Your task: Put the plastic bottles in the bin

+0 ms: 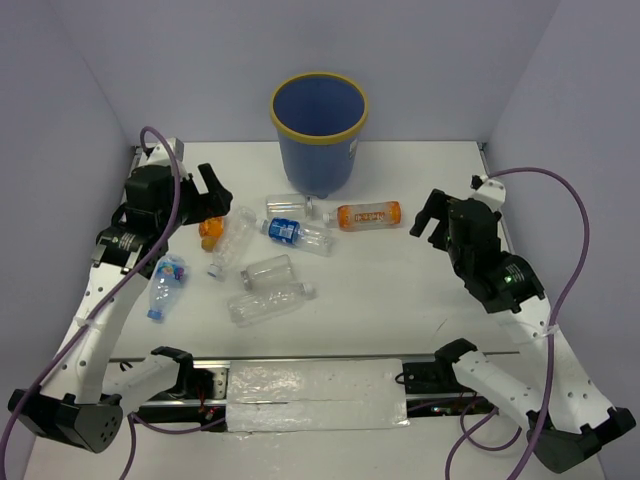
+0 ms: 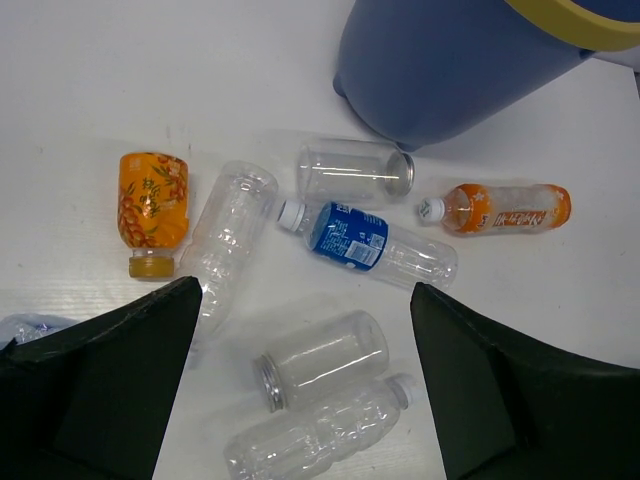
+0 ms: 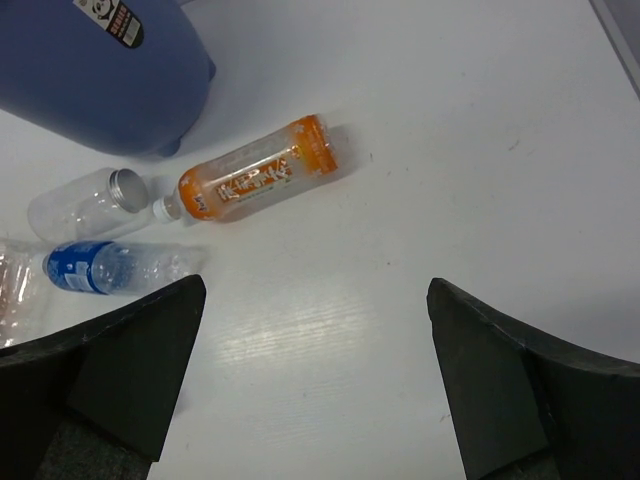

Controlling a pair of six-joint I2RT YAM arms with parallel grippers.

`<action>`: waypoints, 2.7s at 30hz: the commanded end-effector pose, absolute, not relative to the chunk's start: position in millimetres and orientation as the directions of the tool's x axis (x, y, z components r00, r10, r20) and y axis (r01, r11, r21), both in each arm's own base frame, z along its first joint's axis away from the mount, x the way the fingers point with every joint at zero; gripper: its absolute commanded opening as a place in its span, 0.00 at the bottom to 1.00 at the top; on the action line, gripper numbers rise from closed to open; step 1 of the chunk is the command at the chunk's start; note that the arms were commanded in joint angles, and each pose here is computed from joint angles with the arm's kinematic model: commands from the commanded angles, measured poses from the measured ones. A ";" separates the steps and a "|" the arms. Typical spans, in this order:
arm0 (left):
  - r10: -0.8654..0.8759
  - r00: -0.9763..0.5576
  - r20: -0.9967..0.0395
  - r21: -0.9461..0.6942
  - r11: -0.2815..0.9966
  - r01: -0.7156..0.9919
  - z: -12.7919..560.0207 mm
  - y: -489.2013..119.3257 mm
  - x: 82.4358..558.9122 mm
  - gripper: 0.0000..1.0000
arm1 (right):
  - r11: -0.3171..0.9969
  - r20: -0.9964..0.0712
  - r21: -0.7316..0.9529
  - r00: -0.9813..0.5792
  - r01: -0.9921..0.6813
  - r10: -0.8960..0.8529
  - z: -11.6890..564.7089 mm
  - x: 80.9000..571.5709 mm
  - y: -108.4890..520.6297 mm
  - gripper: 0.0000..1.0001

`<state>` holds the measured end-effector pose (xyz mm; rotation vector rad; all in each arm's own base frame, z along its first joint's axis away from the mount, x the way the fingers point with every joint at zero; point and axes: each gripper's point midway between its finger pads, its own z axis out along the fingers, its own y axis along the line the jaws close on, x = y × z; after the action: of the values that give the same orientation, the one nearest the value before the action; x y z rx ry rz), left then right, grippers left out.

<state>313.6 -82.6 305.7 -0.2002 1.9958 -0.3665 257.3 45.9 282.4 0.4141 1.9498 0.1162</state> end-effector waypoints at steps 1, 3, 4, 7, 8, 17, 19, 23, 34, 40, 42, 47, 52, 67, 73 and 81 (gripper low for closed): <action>-0.327 -0.388 -0.862 -0.371 0.928 0.041 330.0 -85.5 316.2 0.99 | 0.925 -0.870 0.309 -0.328 0.221 0.369 289.5 263.9 51.6 1.00; -0.339 -0.392 -0.855 -0.370 0.929 0.004 325.1 -81.0 318.1 0.99 | 0.918 -0.858 0.350 -0.331 0.185 0.393 288.3 269.2 62.9 1.00; -0.346 -0.398 -0.850 -0.370 0.929 -0.017 321.4 -79.0 320.0 0.99 | 0.915 -0.851 0.367 -0.336 0.169 0.403 286.2 272.4 68.7 1.00; -0.358 -0.423 -0.833 -0.361 0.930 -0.075 308.6 -73.5 322.6 0.99 | 0.889 -0.807 0.448 -0.385 0.094 0.447 275.5 288.6 99.8 1.00; -0.357 -0.431 -0.829 -0.360 0.930 -0.078 305.7 -73.8 322.6 0.99 | 0.869 -0.779 0.484 -0.405 0.098 0.479 267.1 293.2 108.6 1.00; -0.342 -0.454 -0.822 -0.335 0.937 -0.100 287.6 -70.0 320.6 0.99 | 0.556 -0.424 0.790 -0.425 0.259 0.800 200.1 356.9 148.3 1.00; -0.333 -0.468 -0.819 -0.322 0.941 -0.107 282.0 -68.6 319.5 0.99 | 0.510 -0.380 0.814 -0.411 0.277 0.829 187.7 369.8 151.4 1.00; -0.309 -0.493 -0.814 -0.310 0.947 -0.082 275.2 -72.0 318.3 0.99 | 0.422 -0.293 0.848 -0.381 0.320 0.877 163.3 390.9 153.6 1.00; -0.281 -0.471 -0.836 -0.270 0.958 -0.093 286.2 -61.7 310.8 0.99 | 0.345 -0.179 0.823 -0.371 0.451 0.911 100.4 444.6 167.5 1.00; -0.276 -0.472 -0.837 -0.267 0.960 -0.088 288.7 -61.0 305.2 0.99 | 0.321 -0.148 0.797 -0.350 0.512 0.925 72.6 464.7 170.5 1.00; -0.277 -0.478 -0.833 -0.267 0.959 -0.092 286.5 -60.6 303.1 0.99 | 0.316 -0.151 0.777 -0.326 0.544 0.933 62.0 468.9 164.9 1.00; -0.295 -0.478 -0.827 -0.268 0.955 -0.126 279.7 -56.4 302.6 0.99 | 0.322 -0.184 0.715 -0.277 0.621 0.943 41.2 457.5 142.1 0.72; -0.305 -0.511 -0.804 -0.251 0.952 -0.174 259.1 -53.1 307.7 0.99 | 0.337 -0.271 0.746 -0.200 0.574 0.942 77.8 448.7 109.5 0.57; -0.384 -0.608 -0.695 -0.003 0.847 -0.532 188.3 7.1 308.4 0.99 | 0.723 -0.739 0.668 0.037 0.178 0.673 364.8 433.0 101.4 0.53; -0.434 -0.607 -0.665 0.053 0.784 -0.619 176.9 39.4 286.2 0.99 | 0.818 -0.822 0.569 0.057 0.085 0.567 428.9 470.4 153.3 0.56; -0.528 -0.637 -0.562 -0.036 0.785 -0.619 140.1 49.7 273.2 0.99 | 0.890 -0.891 0.449 -0.037 0.081 0.453 410.8 553.1 221.3 0.71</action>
<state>276.7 51.3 154.3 -0.8305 2.3705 0.3091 538.0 213.1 443.6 0.4914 1.4898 0.4357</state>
